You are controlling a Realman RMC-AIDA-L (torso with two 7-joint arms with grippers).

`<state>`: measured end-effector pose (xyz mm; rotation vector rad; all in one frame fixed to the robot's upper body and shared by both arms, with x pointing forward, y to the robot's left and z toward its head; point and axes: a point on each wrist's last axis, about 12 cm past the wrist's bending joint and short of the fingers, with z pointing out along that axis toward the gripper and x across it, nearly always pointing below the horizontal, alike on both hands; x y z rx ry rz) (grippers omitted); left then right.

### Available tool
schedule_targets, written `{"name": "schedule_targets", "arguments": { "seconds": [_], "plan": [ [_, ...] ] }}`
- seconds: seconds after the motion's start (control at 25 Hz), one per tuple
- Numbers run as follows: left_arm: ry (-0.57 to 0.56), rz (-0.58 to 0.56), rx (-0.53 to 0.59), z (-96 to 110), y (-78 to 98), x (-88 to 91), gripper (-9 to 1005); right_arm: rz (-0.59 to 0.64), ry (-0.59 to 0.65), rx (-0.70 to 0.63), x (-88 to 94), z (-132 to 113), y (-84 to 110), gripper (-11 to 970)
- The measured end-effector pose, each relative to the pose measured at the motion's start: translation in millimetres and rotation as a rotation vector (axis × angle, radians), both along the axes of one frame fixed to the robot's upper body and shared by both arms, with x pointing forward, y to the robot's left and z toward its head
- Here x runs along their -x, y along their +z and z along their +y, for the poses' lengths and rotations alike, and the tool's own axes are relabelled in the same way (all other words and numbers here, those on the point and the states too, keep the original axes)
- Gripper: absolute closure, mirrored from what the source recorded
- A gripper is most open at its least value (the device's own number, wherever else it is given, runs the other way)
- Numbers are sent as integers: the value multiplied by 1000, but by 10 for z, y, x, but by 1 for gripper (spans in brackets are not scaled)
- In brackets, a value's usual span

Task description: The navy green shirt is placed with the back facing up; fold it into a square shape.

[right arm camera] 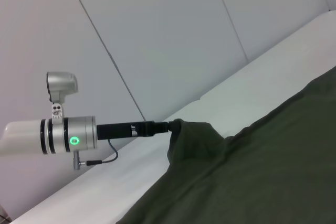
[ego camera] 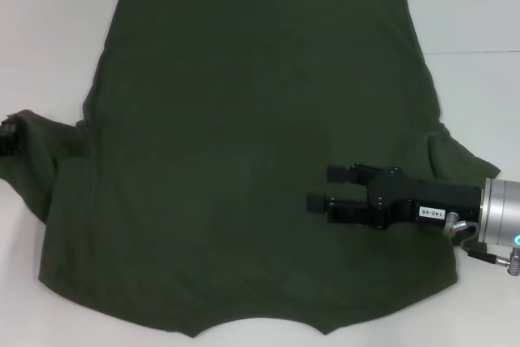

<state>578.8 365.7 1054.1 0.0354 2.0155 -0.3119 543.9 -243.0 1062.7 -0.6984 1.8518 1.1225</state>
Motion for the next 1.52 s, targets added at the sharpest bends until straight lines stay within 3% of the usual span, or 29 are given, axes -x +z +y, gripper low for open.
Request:
{"name": "schedule_targets", "arguments": {
  "seconds": [0.76, 1.0, 1.28, 1.52],
  "plan": [
    [25, -23, -66, 66, 79, -64, 996, 4, -11, 6, -5, -5, -15, 45],
    [-23, -6, 15, -32, 18, 38, 996, 3, -16, 9, -12, -7, -17, 45],
    [-211, -10, 197, -228, 89, 184, 996, 3, -19, 11, -15, -9, -19, 45],
    [-308, -19, 267, -411, 135, 202, 997, 2, -20, 13, -17, -11, -20, 45]
  ]
}}
